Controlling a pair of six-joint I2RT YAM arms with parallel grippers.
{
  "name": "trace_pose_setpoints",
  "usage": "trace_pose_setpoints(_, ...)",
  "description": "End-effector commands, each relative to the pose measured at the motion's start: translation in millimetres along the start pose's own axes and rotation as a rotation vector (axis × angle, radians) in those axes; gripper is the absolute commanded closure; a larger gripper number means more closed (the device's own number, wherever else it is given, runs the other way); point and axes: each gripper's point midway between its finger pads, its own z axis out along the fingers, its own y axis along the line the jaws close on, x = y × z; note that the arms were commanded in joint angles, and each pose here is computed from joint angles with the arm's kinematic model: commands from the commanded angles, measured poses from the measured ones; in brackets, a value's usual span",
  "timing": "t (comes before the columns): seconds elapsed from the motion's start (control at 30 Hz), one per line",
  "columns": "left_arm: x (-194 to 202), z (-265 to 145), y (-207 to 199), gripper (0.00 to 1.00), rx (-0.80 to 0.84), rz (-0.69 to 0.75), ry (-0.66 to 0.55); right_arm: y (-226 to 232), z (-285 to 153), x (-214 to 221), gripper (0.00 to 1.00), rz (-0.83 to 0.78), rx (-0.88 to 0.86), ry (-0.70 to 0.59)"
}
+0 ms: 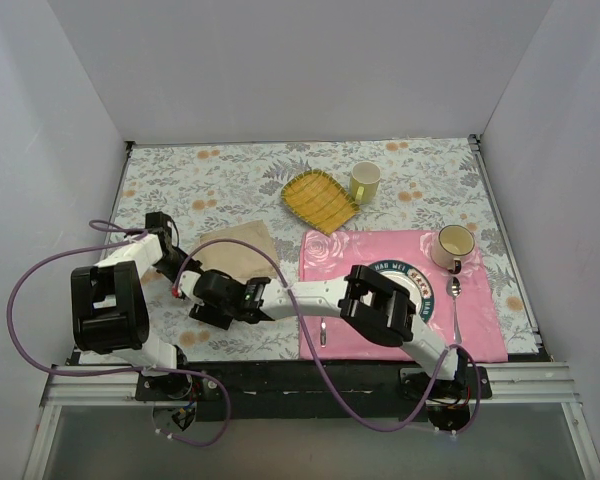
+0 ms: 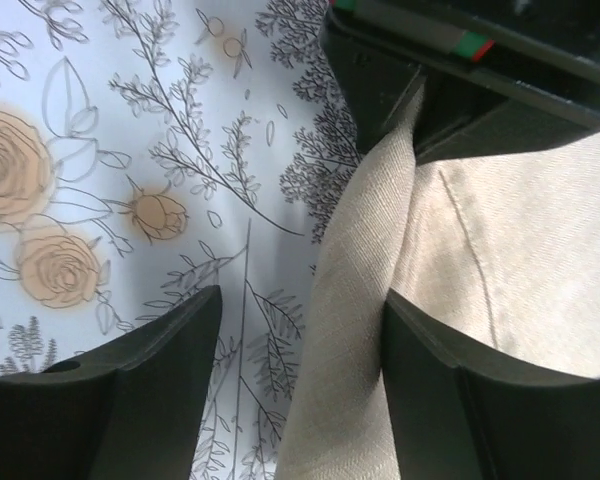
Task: Fold the napkin, place the utensils inside, and roll it up
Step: Roll the napkin with the utensil
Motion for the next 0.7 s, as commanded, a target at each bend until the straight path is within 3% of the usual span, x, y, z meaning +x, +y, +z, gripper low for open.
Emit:
trace_pose_setpoints(0.0,2.5,18.1,23.6,1.00,-0.093,0.003,0.016,-31.1,-0.6,36.0,0.35,-0.166,0.190,0.142)
trace_pose_setpoints(0.07,3.2,18.3,23.5,1.00,-0.091,0.010,0.020,-29.0,2.1,35.4,0.42,-0.172,0.179,0.133)
trace_pose_setpoints(0.13,1.9,18.2,23.6,1.00,-0.092,0.017,0.015,-24.5,6.1,36.1,0.59,-0.159,0.141,0.133)
trace_pose_setpoints(0.23,-1.7,16.8,22.2,1.00,-0.085,0.042,-0.001,-15.0,11.1,40.3,0.75,-0.086,0.051,0.136)
trace_pose_setpoints(0.3,-4.1,15.6,20.2,1.00,-0.075,0.057,-0.012,-11.7,11.3,43.1,0.82,-0.032,0.011,0.138)
trace_pose_setpoints(0.37,-6.9,13.9,16.0,1.00,-0.054,0.081,-0.019,-0.1,9.8,42.7,0.98,0.028,-0.073,0.136)
trace_pose_setpoints(0.5,-17.2,5.3,-4.5,0.99,0.046,0.155,-0.073,18.1,5.3,36.7,0.99,0.269,-0.241,0.134)
trace_pose_setpoints(0.53,-21.0,-2.7,-11.2,0.86,0.082,0.166,-0.108,31.1,2.0,29.4,0.99,0.355,-0.312,0.124)
trace_pose_setpoints(0.67,-33.8,-22.9,-24.9,0.59,0.147,0.195,-0.215,43.4,-2.5,18.7,0.99,0.590,-0.443,0.115)
